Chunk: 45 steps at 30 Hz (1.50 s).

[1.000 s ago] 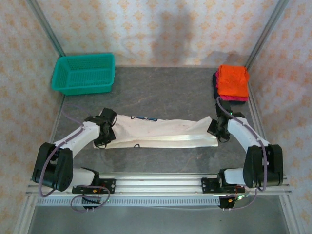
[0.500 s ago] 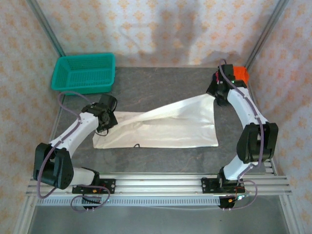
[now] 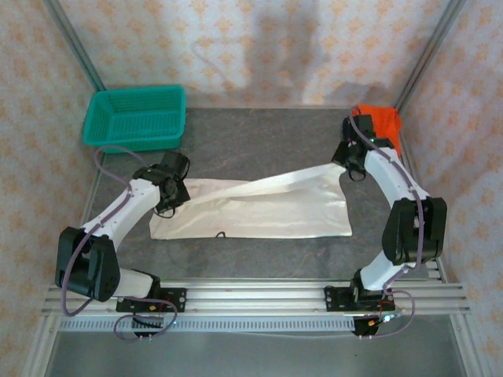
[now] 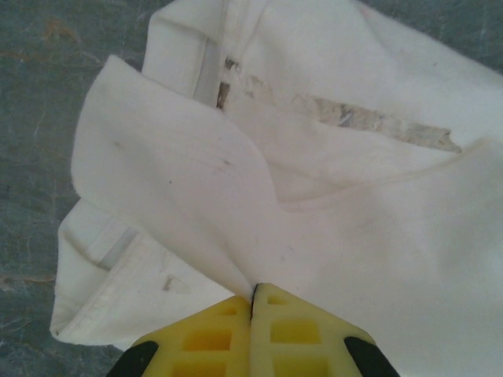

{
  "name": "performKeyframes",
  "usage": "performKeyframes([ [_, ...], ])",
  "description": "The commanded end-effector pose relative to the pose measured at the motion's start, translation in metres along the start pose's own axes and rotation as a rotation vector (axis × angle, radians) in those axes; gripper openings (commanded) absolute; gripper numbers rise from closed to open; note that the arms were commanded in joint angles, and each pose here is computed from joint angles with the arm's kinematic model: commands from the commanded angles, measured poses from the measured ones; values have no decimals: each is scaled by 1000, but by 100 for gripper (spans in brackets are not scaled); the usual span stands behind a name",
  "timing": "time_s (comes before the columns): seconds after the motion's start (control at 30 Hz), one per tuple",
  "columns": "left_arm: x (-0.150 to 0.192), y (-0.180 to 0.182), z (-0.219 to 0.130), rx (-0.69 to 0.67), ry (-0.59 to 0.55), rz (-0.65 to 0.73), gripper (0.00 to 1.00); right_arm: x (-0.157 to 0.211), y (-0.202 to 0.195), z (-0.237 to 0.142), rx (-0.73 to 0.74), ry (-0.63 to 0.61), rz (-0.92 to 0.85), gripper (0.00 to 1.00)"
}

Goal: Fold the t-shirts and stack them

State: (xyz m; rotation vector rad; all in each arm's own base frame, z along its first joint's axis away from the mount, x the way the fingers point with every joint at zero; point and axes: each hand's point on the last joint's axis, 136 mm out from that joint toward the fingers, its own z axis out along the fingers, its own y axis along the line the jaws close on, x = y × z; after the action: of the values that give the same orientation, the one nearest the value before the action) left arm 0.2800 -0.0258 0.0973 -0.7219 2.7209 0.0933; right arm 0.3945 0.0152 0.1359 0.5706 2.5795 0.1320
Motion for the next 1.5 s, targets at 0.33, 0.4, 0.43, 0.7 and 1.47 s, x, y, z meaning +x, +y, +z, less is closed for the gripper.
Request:
performKeyframes([
  [0.33,42,36,12,-89,76,14,0,53,-46,-18,91,-1,26,0],
  [0.4,46,37,16,-93,87,13,0,65,-52,-19,101,19,31,0],
  [0.43,47,38,17,-96,91,11,0,72,-56,-18,110,34,31,0],
  [0.7,52,44,26,-129,99,17,0,122,-75,-8,128,136,66,0],
  [1.47,71,60,32,-154,110,-62,23,134,-74,1,118,181,75,50],
])
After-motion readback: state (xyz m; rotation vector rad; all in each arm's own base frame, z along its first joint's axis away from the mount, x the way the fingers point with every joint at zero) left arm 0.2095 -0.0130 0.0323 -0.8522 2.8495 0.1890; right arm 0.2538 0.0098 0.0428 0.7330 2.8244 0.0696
